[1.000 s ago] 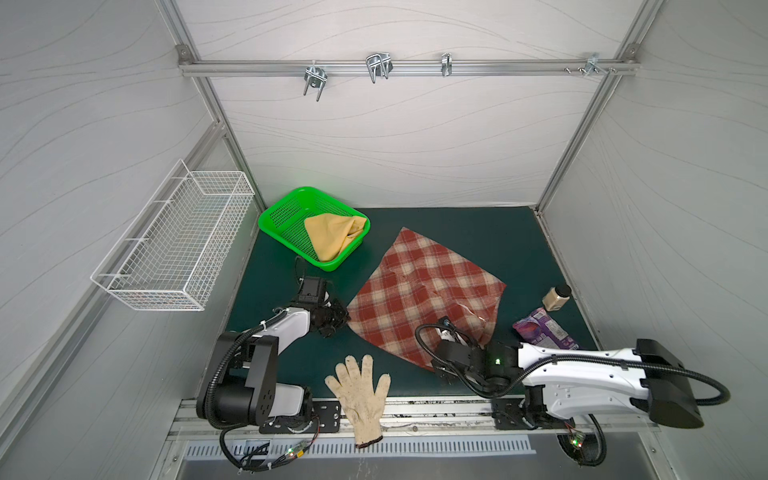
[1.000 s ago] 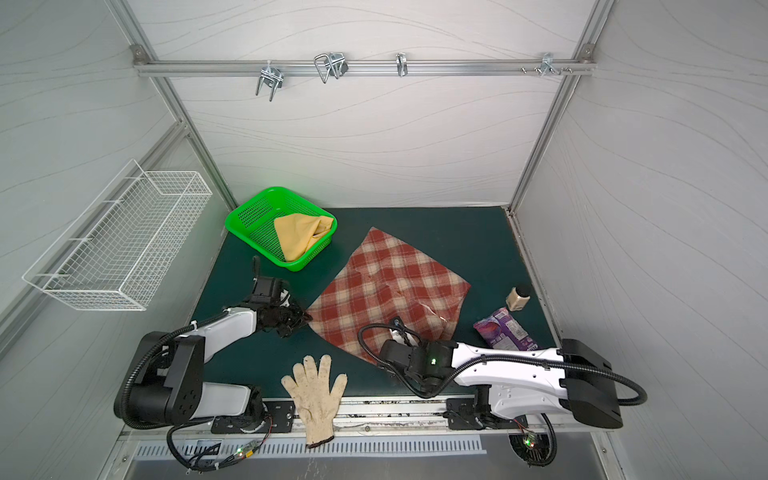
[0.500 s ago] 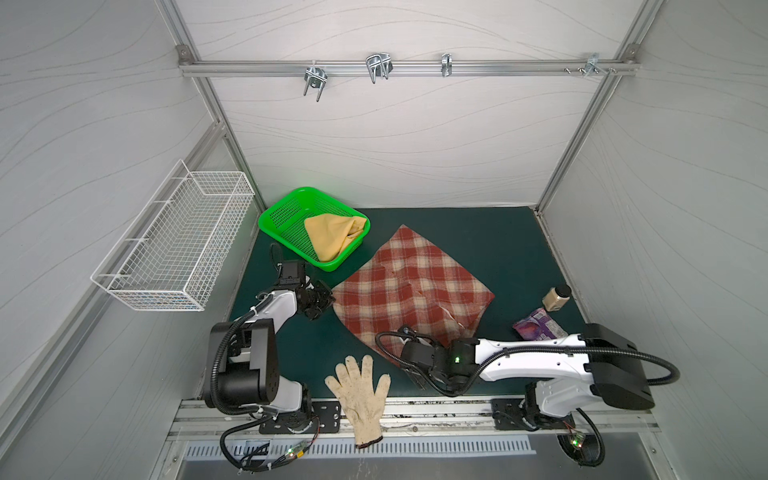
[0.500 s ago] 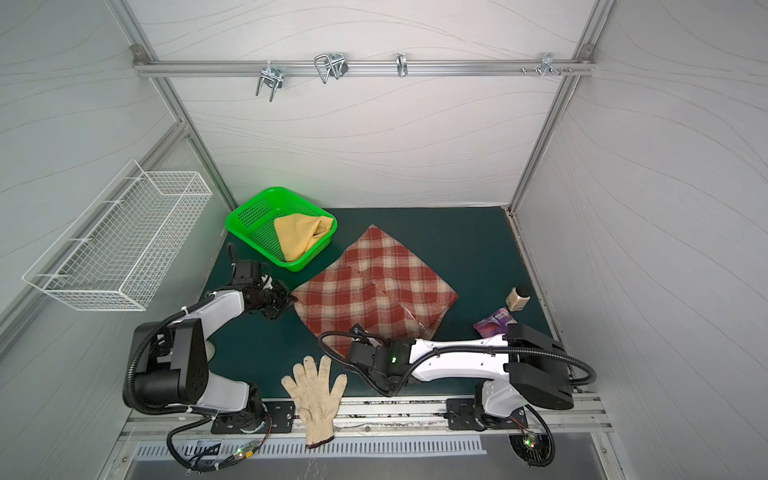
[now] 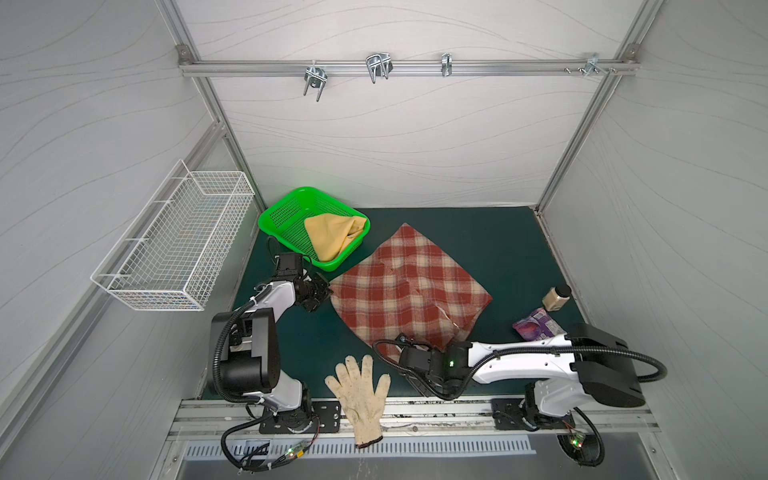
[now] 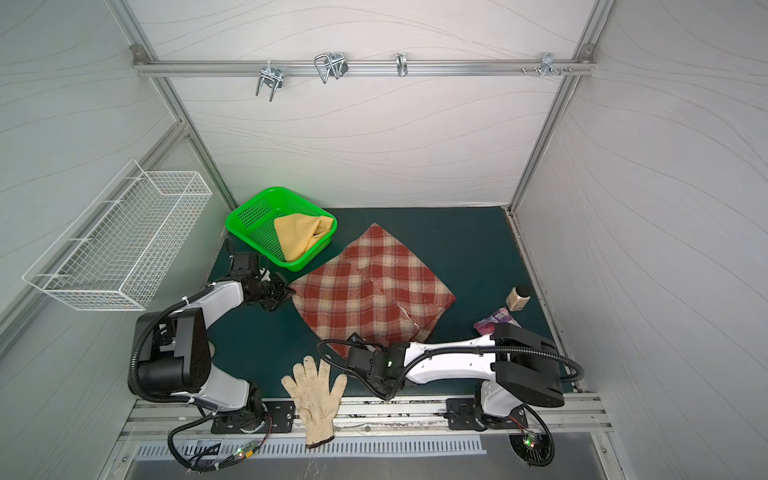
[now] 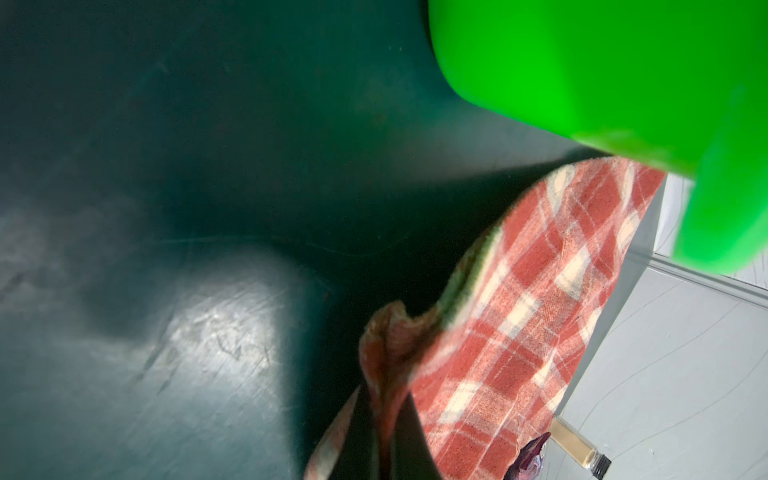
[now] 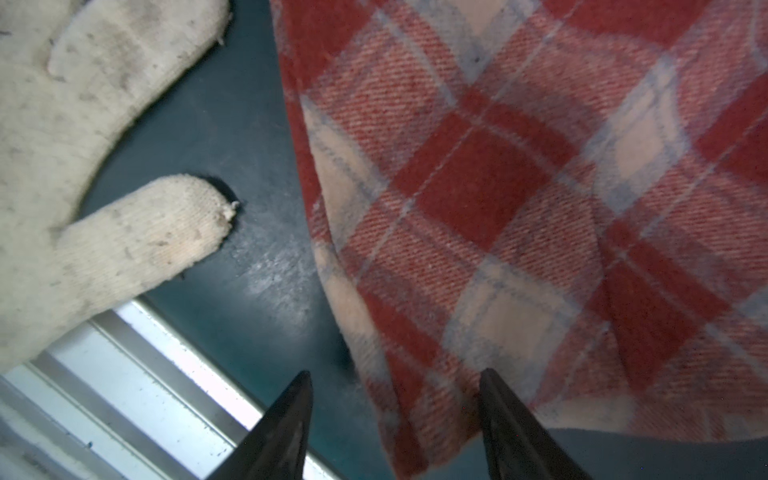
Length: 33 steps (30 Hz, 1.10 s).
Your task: Fold and stack the skirts
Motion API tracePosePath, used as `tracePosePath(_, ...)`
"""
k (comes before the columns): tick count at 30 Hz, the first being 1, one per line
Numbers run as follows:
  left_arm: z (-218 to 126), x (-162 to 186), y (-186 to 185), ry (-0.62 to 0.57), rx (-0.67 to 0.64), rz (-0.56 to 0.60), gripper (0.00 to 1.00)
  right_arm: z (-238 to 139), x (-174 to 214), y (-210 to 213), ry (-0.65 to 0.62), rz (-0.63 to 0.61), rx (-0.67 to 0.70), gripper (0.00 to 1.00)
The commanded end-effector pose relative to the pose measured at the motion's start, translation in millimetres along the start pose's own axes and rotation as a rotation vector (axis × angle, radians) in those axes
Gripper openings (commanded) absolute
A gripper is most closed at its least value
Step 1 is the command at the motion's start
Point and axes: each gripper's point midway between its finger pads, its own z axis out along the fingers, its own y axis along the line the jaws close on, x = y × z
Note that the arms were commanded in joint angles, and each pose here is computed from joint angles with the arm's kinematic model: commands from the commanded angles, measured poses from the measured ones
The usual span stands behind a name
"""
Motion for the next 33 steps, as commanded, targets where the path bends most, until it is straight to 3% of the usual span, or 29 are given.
tracePosePath(1, -1.8, -12.4, -6.4, -0.021, 0.008, -0.009, 0.00, 1.9, 2.8, 5.0, 0.009, -0.013, -0.017, 0.62)
tracePosePath(5, -1.4, -12.8, -6.4, -0.021, 0.011, -0.009, 0.00, 4.4, 1.3, 5.2, 0.004, -0.009, -0.015, 0.50)
tracePosePath(10, -1.9, -13.7, -7.5, -0.023, 0.015, -0.012, 0.00, 7.4, 1.8, -1.9, 0.020, 0.013, 0.017, 0.23)
tracePosePath(14, -3.3, -15.7, -9.0, -0.025, 0.017, -0.013, 0.00, 7.3, 6.2, -7.0, 0.033, 0.024, 0.040, 0.16)
tracePosePath(18, -4.4, -17.8, -9.6, -0.027, 0.019, -0.017, 0.00, 9.5, 12.7, -9.8, 0.047, 0.033, 0.048, 0.16)
tracePosePath(21, -5.6, -19.1, -9.9, -0.031, 0.020, -0.015, 0.00, 12.4, 16.6, -8.9, 0.053, 0.036, 0.039, 0.00)
tracePosePath(27, -13.0, -22.1, -11.5, -0.040, 0.027, -0.020, 0.00, -1.7, 4.6, -5.0, 0.011, 0.040, 0.022, 0.00)
tracePosePath(33, -35.7, -27.3, -23.6, -0.076, 0.057, -0.008, 0.00, -43.3, -21.1, 7.1, -0.081, 0.045, -0.022, 0.00)
